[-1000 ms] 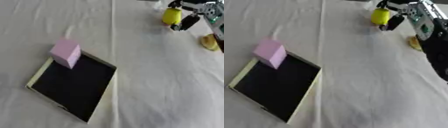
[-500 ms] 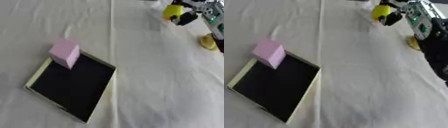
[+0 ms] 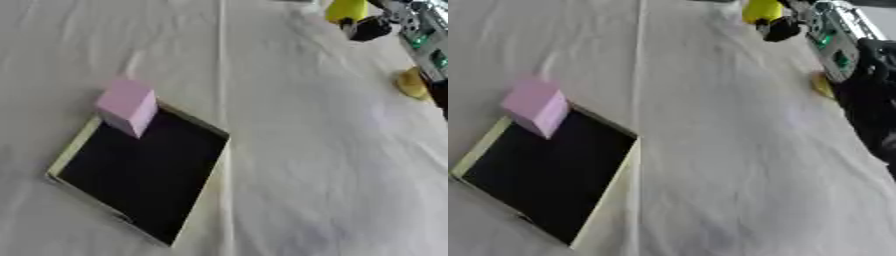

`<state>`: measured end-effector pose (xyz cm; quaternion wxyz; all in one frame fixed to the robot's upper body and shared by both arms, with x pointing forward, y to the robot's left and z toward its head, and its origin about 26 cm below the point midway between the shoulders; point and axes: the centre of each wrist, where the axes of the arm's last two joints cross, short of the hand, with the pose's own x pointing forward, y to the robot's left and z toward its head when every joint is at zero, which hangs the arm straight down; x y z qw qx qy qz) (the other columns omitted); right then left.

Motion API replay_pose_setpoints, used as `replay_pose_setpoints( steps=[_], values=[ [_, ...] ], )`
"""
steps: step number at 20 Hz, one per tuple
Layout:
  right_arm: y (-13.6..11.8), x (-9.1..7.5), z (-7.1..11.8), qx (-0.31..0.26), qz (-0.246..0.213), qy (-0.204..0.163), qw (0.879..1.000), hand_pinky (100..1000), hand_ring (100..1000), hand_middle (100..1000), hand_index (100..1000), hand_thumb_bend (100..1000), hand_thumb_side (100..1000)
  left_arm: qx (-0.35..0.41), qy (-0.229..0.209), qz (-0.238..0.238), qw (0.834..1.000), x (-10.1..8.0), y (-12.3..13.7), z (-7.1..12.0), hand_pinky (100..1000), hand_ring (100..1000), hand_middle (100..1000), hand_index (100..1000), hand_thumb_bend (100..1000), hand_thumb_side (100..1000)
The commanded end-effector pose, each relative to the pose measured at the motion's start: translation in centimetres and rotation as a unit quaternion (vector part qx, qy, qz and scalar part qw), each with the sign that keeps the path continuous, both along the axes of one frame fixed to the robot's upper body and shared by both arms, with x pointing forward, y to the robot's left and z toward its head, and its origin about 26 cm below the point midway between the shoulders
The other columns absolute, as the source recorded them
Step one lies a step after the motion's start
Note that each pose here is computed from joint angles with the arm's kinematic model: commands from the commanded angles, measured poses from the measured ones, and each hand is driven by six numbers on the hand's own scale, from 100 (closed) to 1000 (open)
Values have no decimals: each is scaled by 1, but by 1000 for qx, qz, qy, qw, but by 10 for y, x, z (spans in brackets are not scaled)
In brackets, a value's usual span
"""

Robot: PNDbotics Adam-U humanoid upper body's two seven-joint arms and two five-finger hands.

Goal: Pick up objects on the table and place them in the box.

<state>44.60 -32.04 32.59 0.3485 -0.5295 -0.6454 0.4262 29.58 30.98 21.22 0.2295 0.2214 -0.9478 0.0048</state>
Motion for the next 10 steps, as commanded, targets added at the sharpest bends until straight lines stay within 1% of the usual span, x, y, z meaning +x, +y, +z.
replay_pose_setpoints(
  steps=[1, 4, 6, 8, 9, 10],
  values=[
    [14, -35, 36, -32, 52, -60, 996, 743, 658, 499, 532, 100, 100, 9, -13, -1, 1000, -3, 2, 8, 814, 805, 788, 865, 185, 417],
    [47, -76, 46, -63, 120, -81, 987, 743, 648, 511, 548, 100, 100, 10, -15, -3, 1000, -3, 1, 9, 814, 806, 788, 864, 186, 416],
    [69, -108, 49, -79, 171, -93, 978, 737, 639, 518, 554, 100, 100, 10, -14, -4, 1000, -3, 1, 9, 814, 806, 788, 864, 185, 416],
    [88, -141, 49, -94, 220, -97, 966, 732, 631, 522, 560, 100, 100, 11, -14, -5, 1000, -3, 1, 9, 814, 806, 788, 864, 186, 414],
    [95, -150, 47, -100, 242, -92, 961, 730, 629, 523, 563, 100, 100, 11, -14, -6, 1000, -3, 1, 9, 814, 806, 788, 864, 187, 413],
    [100, -155, 45, -104, 262, -86, 956, 728, 628, 528, 573, 100, 100, 12, -13, -7, 1000, -3, 0, 9, 815, 806, 788, 864, 187, 413]
  ],
)
